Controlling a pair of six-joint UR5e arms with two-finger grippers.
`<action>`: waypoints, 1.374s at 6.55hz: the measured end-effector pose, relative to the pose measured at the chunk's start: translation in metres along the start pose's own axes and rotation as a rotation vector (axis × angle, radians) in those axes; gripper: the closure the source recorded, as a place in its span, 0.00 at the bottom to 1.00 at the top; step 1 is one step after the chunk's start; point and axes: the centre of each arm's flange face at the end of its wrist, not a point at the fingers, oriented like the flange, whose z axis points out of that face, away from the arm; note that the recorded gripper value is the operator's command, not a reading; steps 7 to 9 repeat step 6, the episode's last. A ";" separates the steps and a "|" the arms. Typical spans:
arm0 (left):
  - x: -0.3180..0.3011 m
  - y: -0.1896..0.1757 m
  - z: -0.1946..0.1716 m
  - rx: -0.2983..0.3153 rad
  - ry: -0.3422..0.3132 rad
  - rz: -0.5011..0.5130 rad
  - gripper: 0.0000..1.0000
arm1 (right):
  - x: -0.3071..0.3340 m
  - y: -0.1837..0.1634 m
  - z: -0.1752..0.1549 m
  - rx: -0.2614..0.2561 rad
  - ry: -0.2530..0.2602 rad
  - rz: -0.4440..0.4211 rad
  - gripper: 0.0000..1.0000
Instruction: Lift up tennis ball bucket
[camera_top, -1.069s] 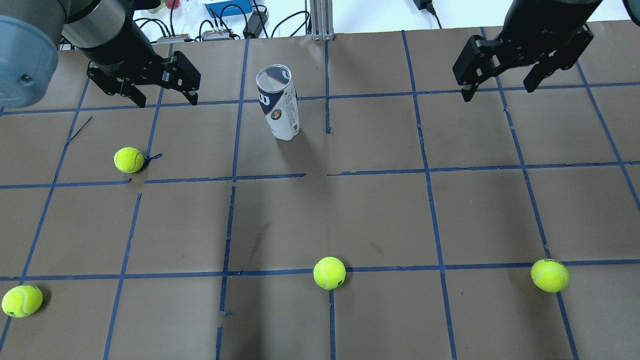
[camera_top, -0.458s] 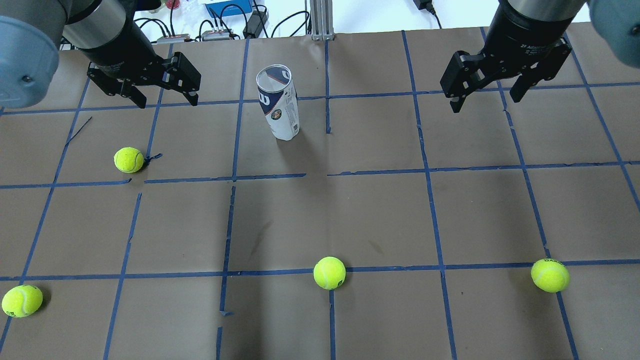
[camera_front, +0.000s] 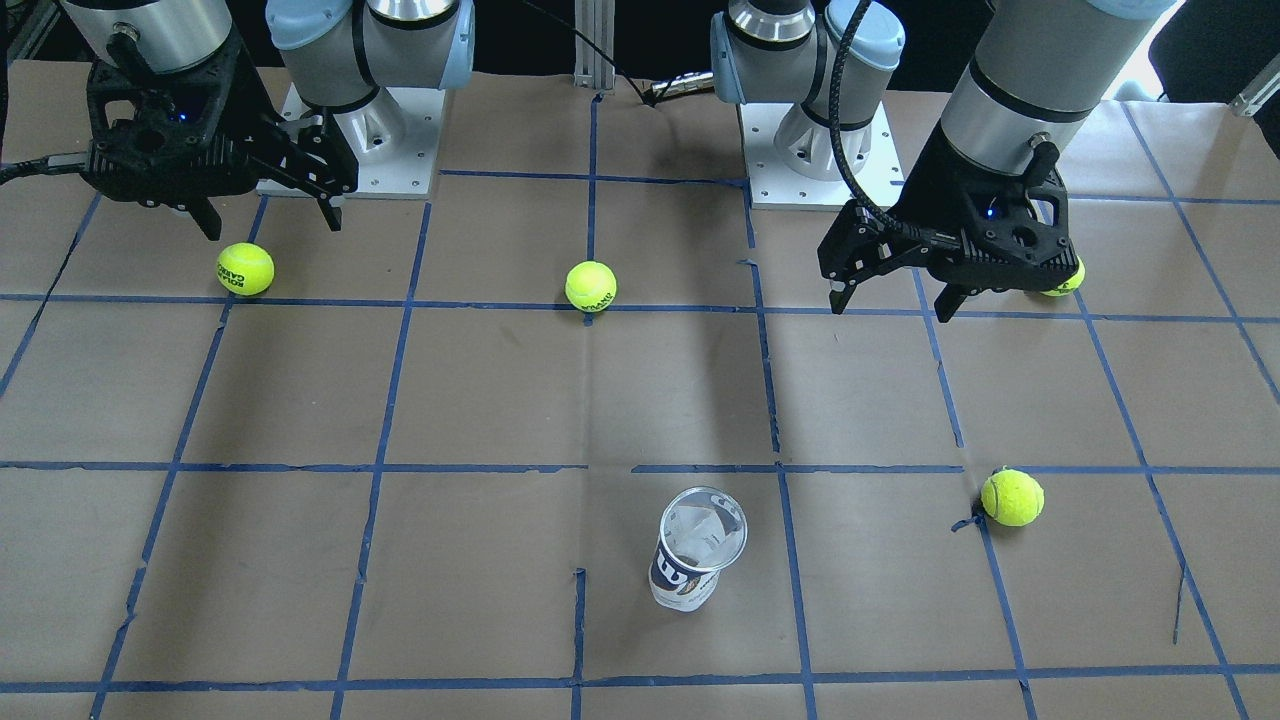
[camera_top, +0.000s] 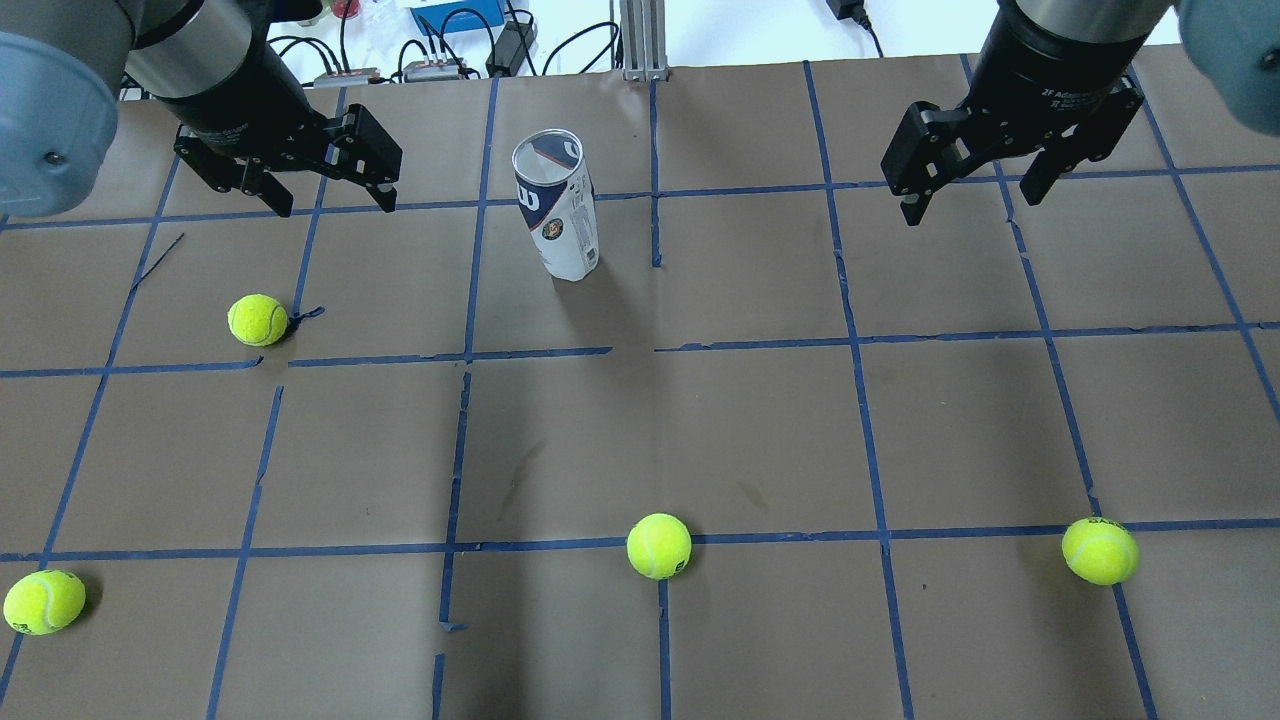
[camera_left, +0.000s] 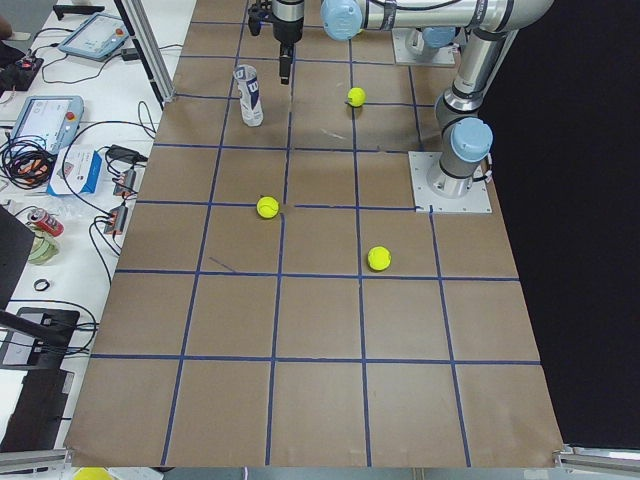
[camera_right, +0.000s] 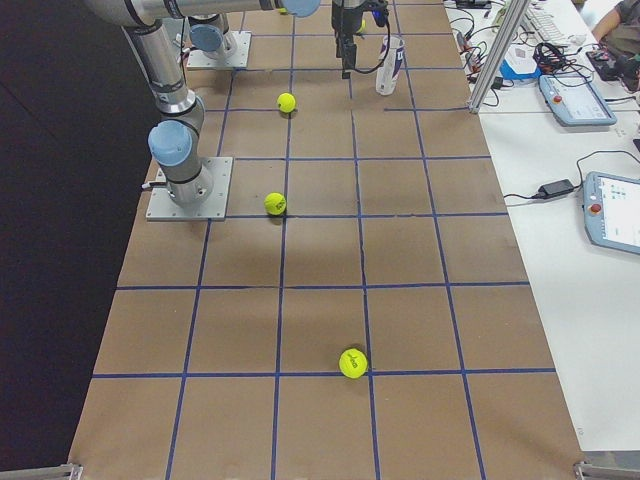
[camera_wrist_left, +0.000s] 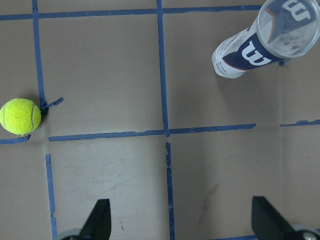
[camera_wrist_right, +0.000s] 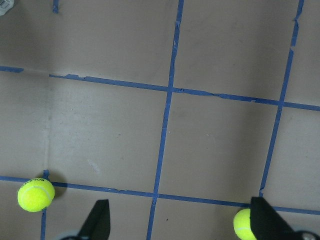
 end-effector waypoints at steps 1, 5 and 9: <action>0.000 0.000 0.000 0.000 0.000 0.000 0.00 | 0.001 0.000 0.000 -0.001 0.000 0.002 0.00; 0.000 0.000 0.000 0.000 0.000 0.000 0.00 | 0.004 -0.001 0.001 -0.003 0.001 0.007 0.00; 0.000 0.001 0.000 0.000 0.000 0.000 0.00 | 0.004 -0.001 0.001 -0.002 0.001 0.007 0.00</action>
